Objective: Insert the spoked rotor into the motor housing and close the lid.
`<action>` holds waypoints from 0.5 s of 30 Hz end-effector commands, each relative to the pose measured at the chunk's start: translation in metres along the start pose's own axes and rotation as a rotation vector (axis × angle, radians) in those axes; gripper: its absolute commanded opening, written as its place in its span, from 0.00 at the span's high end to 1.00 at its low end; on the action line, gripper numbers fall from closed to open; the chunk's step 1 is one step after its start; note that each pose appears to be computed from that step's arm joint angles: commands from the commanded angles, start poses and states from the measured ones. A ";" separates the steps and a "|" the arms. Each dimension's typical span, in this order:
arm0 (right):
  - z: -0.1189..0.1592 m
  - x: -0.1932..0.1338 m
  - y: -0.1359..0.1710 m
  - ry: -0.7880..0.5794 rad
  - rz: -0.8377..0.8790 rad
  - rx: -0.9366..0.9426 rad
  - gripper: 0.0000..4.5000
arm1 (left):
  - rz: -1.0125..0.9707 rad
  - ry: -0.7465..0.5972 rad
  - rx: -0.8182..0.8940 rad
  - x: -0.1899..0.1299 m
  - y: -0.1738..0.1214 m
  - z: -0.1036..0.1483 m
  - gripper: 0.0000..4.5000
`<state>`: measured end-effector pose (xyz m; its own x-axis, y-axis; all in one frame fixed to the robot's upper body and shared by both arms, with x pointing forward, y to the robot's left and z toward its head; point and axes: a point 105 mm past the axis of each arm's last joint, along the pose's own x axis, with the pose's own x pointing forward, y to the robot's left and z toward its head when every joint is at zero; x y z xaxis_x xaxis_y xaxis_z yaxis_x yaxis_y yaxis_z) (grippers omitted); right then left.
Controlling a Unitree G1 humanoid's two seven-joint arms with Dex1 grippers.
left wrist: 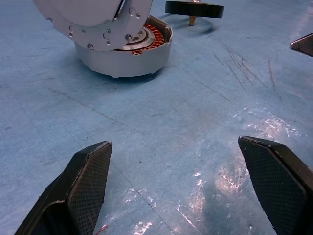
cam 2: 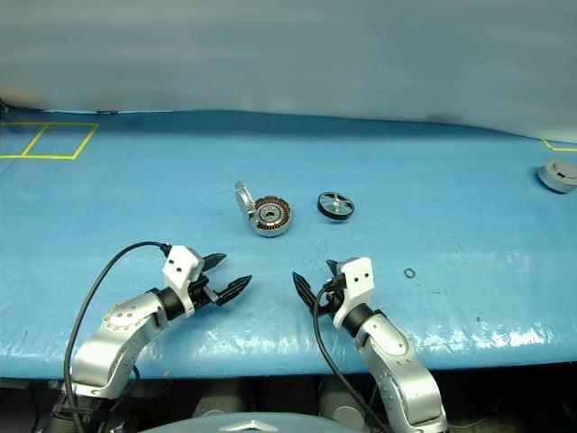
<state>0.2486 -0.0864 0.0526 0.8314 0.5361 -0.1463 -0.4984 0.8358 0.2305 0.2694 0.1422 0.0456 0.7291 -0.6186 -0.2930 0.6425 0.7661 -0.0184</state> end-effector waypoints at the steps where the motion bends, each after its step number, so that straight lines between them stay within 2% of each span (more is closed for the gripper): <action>1: 0.013 0.001 0.005 -0.053 0.019 -0.024 0.01 | -0.005 -0.051 0.045 0.000 -0.001 0.016 0.00; 15: 0.013 0.002 0.005 -0.054 0.021 -0.048 0.01 | 0.013 -0.050 0.046 0.000 0.000 0.016 0.00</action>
<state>0.2499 -0.0864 0.0543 0.8342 0.5333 -0.1400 -0.5023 0.8398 0.2061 0.2710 0.1434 0.0464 0.7380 -0.6083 -0.2922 0.6336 0.7736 -0.0101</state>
